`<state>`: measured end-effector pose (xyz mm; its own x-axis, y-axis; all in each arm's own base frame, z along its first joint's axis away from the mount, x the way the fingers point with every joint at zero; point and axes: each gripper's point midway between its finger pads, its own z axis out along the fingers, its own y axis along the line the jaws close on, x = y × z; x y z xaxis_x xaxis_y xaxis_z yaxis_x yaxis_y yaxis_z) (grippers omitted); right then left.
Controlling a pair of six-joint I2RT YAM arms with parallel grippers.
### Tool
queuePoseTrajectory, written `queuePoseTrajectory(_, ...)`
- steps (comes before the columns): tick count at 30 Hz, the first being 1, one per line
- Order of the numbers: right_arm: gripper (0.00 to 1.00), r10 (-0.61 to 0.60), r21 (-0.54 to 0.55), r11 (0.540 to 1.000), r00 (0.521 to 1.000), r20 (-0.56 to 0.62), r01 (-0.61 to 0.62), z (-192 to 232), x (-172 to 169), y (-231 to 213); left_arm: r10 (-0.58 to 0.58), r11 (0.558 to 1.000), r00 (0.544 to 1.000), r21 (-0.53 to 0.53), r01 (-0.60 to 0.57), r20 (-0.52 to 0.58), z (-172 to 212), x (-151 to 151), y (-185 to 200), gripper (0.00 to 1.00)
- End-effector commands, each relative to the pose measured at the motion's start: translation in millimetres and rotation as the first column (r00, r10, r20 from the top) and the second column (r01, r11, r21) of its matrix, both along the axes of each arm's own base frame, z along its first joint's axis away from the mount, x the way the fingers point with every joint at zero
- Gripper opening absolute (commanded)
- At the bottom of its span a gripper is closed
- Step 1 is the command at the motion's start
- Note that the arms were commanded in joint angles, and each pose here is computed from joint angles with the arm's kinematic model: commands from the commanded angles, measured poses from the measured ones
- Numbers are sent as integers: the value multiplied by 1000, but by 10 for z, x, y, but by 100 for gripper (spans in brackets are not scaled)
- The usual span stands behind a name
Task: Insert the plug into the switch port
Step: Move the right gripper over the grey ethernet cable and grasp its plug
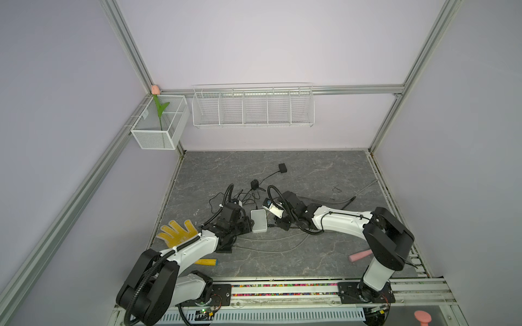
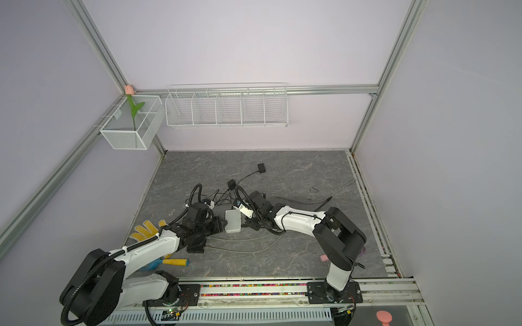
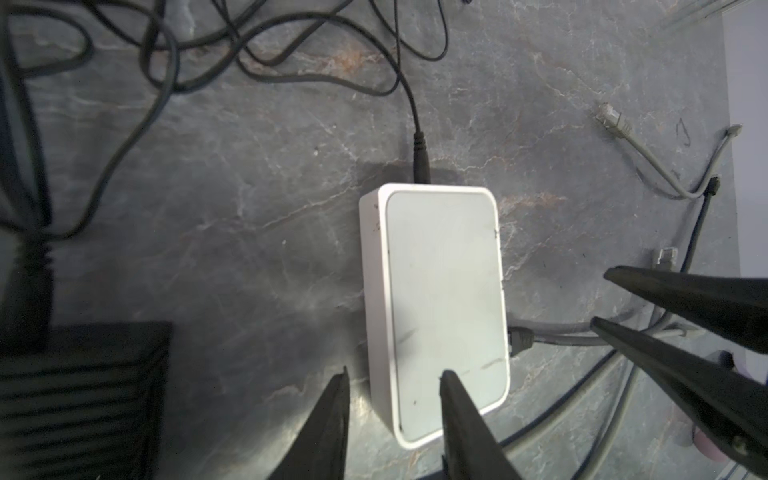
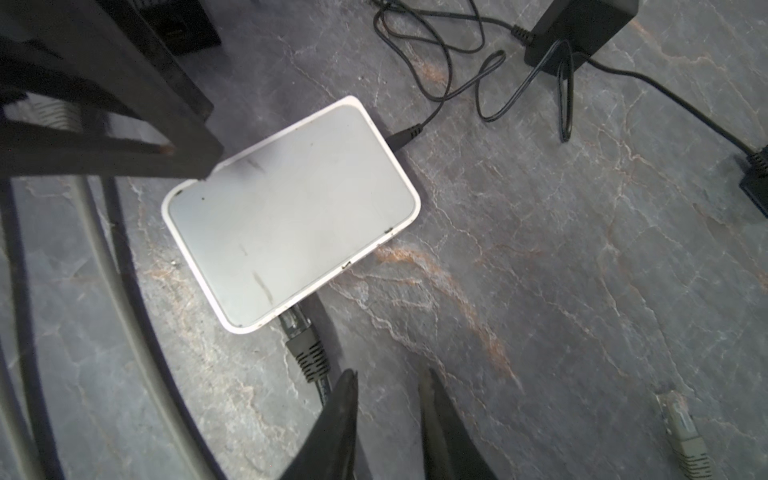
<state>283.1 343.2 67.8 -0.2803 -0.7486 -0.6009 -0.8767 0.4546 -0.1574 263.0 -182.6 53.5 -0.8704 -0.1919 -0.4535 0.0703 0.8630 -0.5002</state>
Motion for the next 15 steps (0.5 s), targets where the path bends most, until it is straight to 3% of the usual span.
queuePoseTrajectory(1,29,25,-30,999,998,-60,-27,-133,-96,-31,-32,999,999,-24,32,35,120,167,-127,36)
queuePoseTrajectory(9,30,78,-49,995,990,-114,-84,-229,-212,-31,-92,994,995,-59,90,-34,-65,219,-318,34)
queuePoseTrajectory(15,30,-133,11,991,989,-67,134,-11,239,-278,-109,991,993,-79,105,-41,-77,218,-368,33)
